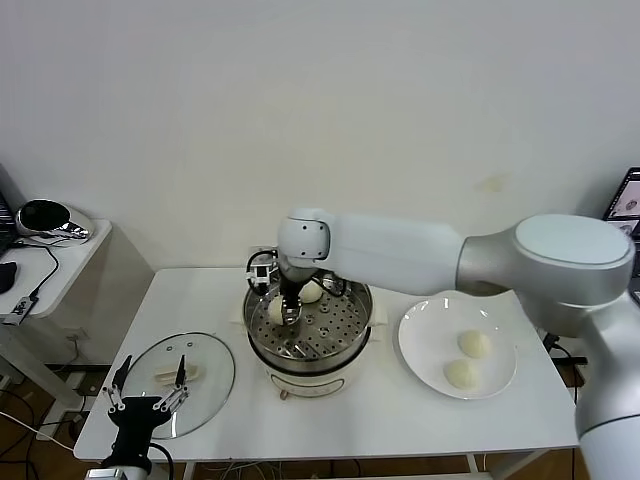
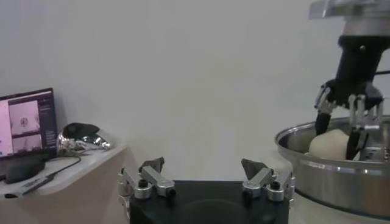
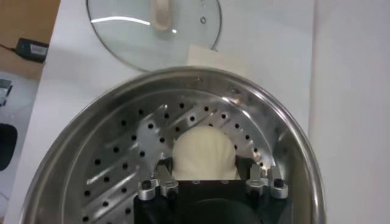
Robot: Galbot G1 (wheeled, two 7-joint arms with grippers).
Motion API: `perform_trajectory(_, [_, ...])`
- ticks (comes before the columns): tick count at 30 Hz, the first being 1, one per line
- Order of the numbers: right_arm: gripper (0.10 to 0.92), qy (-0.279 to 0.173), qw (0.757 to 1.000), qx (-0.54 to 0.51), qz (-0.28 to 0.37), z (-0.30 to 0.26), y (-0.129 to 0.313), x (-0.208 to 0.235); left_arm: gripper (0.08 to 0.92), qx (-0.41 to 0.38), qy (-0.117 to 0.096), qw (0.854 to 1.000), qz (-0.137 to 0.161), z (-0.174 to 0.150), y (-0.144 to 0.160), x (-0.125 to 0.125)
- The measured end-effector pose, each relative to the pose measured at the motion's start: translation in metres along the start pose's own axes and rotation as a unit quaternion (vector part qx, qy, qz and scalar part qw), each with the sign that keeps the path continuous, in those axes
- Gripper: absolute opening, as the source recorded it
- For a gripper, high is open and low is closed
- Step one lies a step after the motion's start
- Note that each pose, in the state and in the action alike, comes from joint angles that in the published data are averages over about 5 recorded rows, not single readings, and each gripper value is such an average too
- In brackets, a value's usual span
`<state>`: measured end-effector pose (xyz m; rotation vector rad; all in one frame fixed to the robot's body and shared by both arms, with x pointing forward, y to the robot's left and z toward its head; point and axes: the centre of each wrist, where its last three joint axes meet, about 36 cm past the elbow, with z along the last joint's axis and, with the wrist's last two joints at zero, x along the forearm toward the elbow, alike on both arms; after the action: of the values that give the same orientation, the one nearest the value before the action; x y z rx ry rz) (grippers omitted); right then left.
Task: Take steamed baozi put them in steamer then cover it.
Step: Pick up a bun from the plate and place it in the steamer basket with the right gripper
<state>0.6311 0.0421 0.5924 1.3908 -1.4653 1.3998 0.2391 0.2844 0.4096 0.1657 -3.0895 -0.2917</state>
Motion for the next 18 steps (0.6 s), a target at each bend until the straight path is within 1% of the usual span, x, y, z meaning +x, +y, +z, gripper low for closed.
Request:
perform_trajectory(6, [0.64, 0.0, 1.0, -0.008, 0.0, -0.009, -0.003, -0.013, 0.823, 0.001, 0.0, 1.0, 0.001, 0.0, -0.001, 0.0])
perform_trajectory(8, [0.654, 0.002, 1.0, -0.011, 0.001, -0.01, -0.004, -0.016, 0.823, 0.002, 0.001, 1.0, 0.002, 0.001, -0.002, 0.0])
perform_trajectory(14, [0.788, 0.003, 1.0, -0.013, 0.001, -0.008, -0.009, -0.015, 0.823, 0.003, 0.001, 1.0, 0.002, 0.001, -0.002, 0.001])
perform_trajectory(16, [0.813, 0.001, 1.0, -0.011, 0.0, -0.007, -0.012, -0.008, 0.823, 0.003, 0.002, 1.0, 0.003, 0.001, -0.002, 0.001])
perform_trajectory(18, [0.819, -0.002, 1.0, -0.007, 0.002, -0.005, -0.017, 0.003, 0.823, 0.002, 0.002, 1.0, 0.003, 0.001, -0.002, 0.002])
